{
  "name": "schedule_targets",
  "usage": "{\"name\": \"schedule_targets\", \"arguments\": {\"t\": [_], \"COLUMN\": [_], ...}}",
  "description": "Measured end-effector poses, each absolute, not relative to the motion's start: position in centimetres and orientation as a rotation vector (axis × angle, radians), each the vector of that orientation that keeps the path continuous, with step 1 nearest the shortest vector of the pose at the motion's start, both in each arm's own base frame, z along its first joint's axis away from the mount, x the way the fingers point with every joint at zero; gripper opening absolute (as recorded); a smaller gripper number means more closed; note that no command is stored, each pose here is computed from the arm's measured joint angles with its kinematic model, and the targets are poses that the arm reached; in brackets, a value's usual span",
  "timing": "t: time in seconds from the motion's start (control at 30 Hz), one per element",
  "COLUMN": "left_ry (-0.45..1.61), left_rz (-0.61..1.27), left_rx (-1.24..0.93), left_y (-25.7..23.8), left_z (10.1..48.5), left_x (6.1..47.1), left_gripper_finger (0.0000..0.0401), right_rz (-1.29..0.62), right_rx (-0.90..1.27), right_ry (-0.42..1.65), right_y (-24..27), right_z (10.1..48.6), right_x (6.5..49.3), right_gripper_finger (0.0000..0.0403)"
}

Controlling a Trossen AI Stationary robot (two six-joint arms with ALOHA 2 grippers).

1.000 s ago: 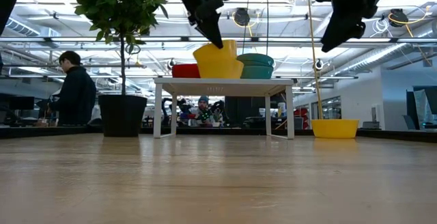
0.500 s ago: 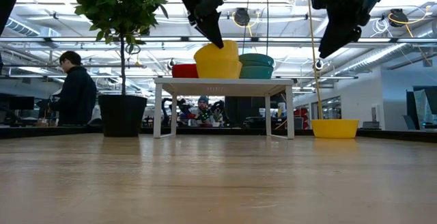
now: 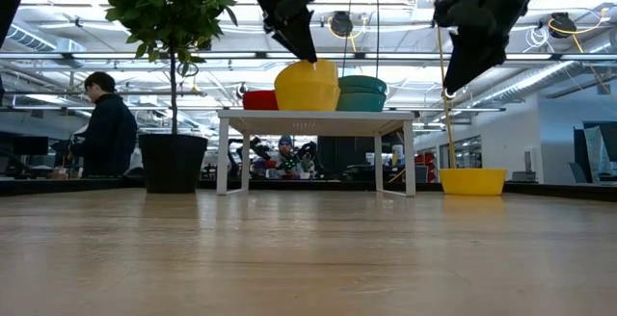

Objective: Pick & Place Mini bowls
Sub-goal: Stack the yellow bowl on the yellow bowl on the shelf

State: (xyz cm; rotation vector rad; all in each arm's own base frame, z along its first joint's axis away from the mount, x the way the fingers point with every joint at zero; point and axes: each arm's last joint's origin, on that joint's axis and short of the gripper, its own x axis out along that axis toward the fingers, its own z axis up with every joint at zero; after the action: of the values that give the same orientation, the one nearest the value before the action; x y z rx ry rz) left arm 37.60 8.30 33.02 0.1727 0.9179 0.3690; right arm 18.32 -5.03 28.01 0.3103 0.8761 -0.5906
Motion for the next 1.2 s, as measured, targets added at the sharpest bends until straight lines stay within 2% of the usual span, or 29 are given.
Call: {"name": "schedule_targets", "arguments": {"t": [0.13, 0.3, 0.57, 0.7, 0.9, 1.2], "left_ry": [0.861, 0.739, 0.457, 0.305, 0.175, 0.166], "left_rz": [0.362, 0.353, 0.304, 0.279, 0.255, 0.257], "left_rx": [0.179, 0.139, 0.09, 0.081, 0.097, 0.114], "left_y": [7.4, 5.4, 2.3, 1.3, 0.5, 0.5], "left_z": [34.8, 37.9, 43.3, 45.5, 47.0, 47.1], "left_x": [36.7, 34.9, 31.8, 30.8, 30.5, 30.5], "left_gripper_finger": [0.0202, 0.0206, 0.0207, 0.0207, 0.0207, 0.0207], "right_rz": [-0.657, -0.719, -0.834, -0.868, -0.83, -0.79], "right_rx": [0.339, 0.372, 0.435, 0.453, 0.521, 0.471], "right_ry": [0.925, 1.033, 1.184, 1.236, 1.274, 1.304], "right_y": [-6.5, -8.2, -11.7, -13.5, -15.5, -16.4], "right_z": [27.0, 25.0, 22.1, 21.0, 19.2, 18.3], "right_x": [18.9, 19.9, 20.1, 19.7, 19.8, 20.0], "right_gripper_finger": [0.0142, 0.0149, 0.0218, 0.0234, 0.0227, 0.019]}}
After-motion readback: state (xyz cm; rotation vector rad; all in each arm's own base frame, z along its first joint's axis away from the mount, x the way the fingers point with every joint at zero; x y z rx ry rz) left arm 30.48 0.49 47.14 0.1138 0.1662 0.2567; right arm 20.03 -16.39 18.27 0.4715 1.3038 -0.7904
